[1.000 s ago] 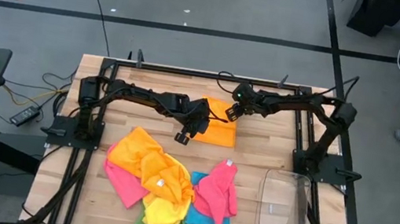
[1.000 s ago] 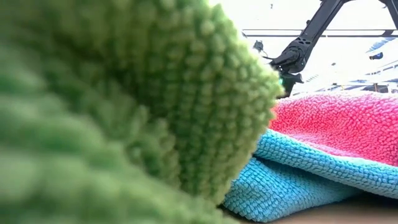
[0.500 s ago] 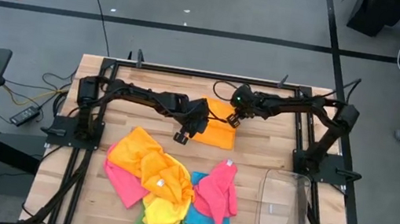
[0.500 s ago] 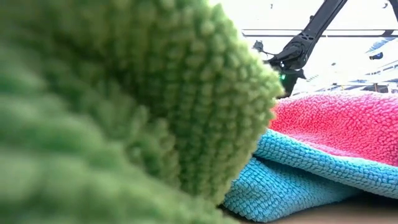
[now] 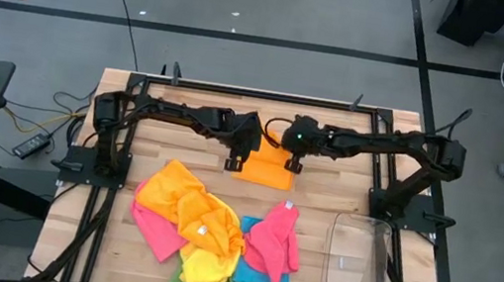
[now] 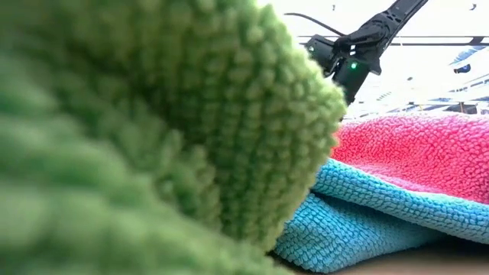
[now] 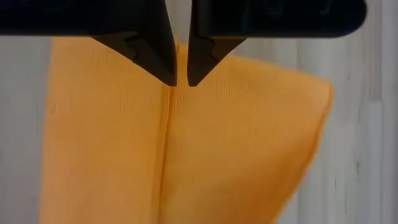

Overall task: Fold microfiber towels
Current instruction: Fold the orange towel

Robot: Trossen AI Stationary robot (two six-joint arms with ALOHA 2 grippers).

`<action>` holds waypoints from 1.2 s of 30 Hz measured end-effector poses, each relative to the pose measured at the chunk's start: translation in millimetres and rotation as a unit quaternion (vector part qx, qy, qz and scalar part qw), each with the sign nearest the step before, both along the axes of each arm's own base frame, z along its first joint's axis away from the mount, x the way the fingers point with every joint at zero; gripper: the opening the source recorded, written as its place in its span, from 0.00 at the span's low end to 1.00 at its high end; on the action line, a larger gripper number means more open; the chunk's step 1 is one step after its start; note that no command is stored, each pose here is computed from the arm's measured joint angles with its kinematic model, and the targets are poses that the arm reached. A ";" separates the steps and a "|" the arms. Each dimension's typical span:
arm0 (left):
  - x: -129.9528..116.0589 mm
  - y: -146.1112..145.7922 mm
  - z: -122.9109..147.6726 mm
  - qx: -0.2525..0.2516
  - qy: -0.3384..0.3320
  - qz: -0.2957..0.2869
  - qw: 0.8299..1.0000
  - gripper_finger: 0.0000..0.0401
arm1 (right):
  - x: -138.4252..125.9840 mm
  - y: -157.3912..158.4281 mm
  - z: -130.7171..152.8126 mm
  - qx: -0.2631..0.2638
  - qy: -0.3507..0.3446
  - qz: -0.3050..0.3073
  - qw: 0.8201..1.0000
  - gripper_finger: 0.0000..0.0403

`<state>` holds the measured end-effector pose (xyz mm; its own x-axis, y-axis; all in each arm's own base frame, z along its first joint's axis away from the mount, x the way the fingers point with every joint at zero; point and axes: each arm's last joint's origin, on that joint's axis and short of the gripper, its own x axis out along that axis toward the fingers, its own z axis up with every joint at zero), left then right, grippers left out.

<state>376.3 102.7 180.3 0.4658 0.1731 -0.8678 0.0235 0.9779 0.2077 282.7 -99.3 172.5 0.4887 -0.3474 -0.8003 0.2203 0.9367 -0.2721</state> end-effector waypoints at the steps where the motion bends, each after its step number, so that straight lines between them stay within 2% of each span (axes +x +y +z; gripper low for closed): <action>1: -0.7 0.9 -0.1 -0.001 0.002 0.003 1.000 0.14 | 0.3 4.4 -1.0 0.001 0.010 0.016 1.000 0.01; 5: -3.5 0.7 -1.7 -0.009 0.016 0.009 1.000 0.17 | 2.6 19.7 -3.2 -0.006 0.027 0.073 0.997 0.01; 11: -5.9 -0.5 -3.0 -0.019 0.029 0.021 0.999 0.19 | 6.3 39.4 -3.7 -0.005 0.033 0.122 0.992 0.01; 16: -11.4 0.1 0.1 -0.023 0.044 0.024 0.998 0.18 | 7.2 49.9 -4.4 0.000 0.038 0.143 0.989 0.01; 25: -14.8 1.5 20.7 -0.015 0.006 0.026 1.000 0.20 | 7.2 61.6 1.1 -0.002 0.030 0.158 0.987 0.01; 30: -10.7 -3.5 16.0 0.007 0.014 -0.023 1.000 0.23 | 6.1 63.0 4.4 -0.001 0.024 0.156 0.987 0.01; 36: -4.1 0.5 8.5 0.078 0.027 -0.056 0.995 0.39 | 5.8 62.0 4.4 0.007 0.021 0.144 0.989 0.01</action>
<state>372.2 103.2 188.8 0.4434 0.2576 -0.8585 0.1457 0.9243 0.3526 288.6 -37.3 176.9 0.5321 -0.1881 -0.8256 -0.0669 0.9626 -0.2624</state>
